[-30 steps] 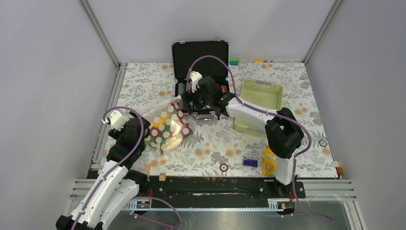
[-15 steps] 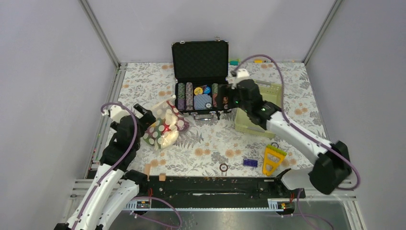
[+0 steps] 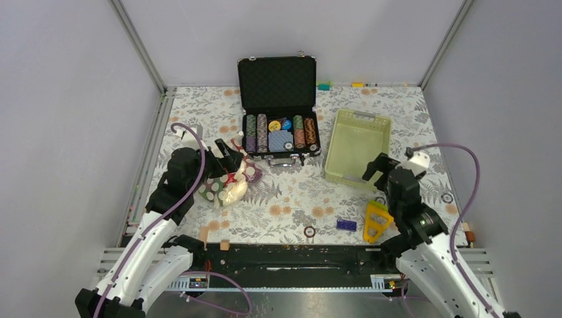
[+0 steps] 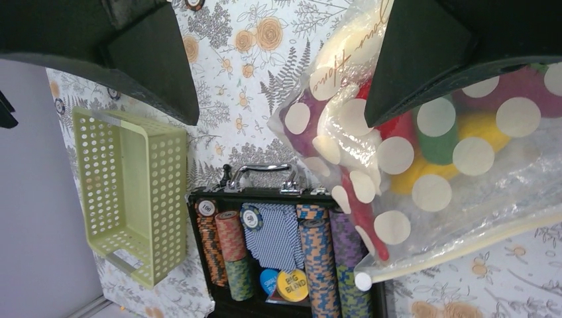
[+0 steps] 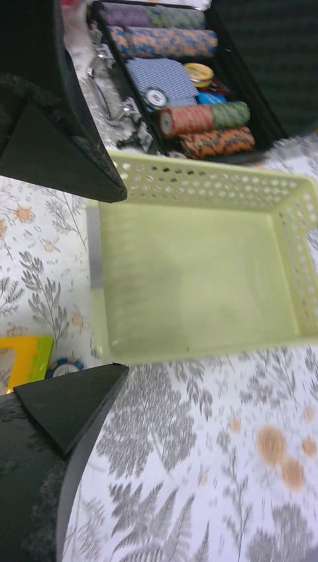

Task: Place the food in the zip-top bag and seal the zipper
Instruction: Reset both arms

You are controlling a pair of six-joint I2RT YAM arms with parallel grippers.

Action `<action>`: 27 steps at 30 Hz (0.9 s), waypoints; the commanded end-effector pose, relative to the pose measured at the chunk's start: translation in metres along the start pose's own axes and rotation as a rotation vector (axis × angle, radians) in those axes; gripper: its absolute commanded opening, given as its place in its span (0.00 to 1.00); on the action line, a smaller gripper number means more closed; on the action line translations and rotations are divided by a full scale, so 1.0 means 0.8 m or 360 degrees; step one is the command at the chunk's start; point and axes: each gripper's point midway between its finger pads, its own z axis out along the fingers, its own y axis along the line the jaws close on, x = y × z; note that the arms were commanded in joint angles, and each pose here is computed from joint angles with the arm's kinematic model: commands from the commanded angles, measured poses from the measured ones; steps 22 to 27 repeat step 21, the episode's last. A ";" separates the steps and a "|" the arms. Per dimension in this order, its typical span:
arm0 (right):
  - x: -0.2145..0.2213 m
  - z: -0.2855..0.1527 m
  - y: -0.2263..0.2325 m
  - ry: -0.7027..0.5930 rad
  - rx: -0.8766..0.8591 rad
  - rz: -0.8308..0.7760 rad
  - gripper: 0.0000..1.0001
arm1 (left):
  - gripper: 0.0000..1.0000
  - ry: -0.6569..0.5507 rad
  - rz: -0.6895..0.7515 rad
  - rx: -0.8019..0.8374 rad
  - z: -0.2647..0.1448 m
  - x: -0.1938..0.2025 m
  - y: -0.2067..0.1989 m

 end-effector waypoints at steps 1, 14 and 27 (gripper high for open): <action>-0.015 -0.020 -0.064 -0.0242 0.0306 0.0140 1.00 | 0.99 -0.0127 0.0066 0.0149 -0.007 -0.039 -0.032; -0.017 -0.027 -0.074 -0.0339 0.0277 0.0122 1.00 | 0.99 -0.0123 0.0074 0.0048 0.002 -0.038 -0.017; -0.017 -0.026 -0.068 -0.0314 0.0247 0.0114 1.00 | 0.99 -0.0118 0.0049 0.0019 0.002 -0.038 -0.014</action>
